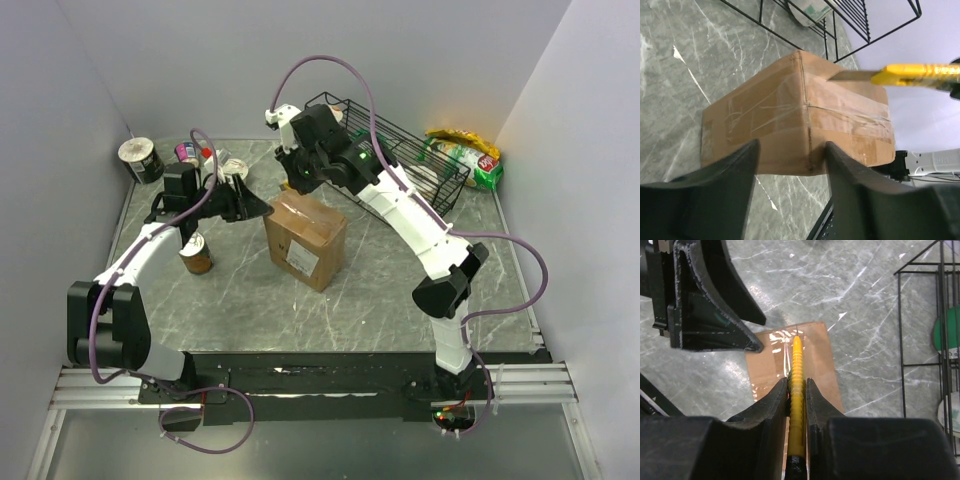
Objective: Unpack the express box
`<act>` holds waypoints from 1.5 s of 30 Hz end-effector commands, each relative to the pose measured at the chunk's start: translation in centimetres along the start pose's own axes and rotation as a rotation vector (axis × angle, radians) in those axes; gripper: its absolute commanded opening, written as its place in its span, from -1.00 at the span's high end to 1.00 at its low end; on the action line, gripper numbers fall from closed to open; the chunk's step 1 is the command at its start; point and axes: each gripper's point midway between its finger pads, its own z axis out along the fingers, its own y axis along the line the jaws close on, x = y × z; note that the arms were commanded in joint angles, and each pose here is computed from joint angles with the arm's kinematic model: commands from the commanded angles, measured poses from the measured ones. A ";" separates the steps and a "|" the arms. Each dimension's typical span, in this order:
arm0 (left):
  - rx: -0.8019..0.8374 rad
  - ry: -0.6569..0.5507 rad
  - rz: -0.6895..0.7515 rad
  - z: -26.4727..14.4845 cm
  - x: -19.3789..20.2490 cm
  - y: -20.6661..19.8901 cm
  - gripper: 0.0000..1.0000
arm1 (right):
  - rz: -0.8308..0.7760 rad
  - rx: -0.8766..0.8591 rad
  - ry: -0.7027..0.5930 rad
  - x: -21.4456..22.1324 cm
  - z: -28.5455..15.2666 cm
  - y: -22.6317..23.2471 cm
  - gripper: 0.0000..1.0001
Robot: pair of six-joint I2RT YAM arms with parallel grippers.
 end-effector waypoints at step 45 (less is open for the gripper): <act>0.237 0.340 0.949 -1.3 17.0 -1.7 -0.44 | 0.006 0.204 -0.189 -3.5 -6.6 -9.1 1.00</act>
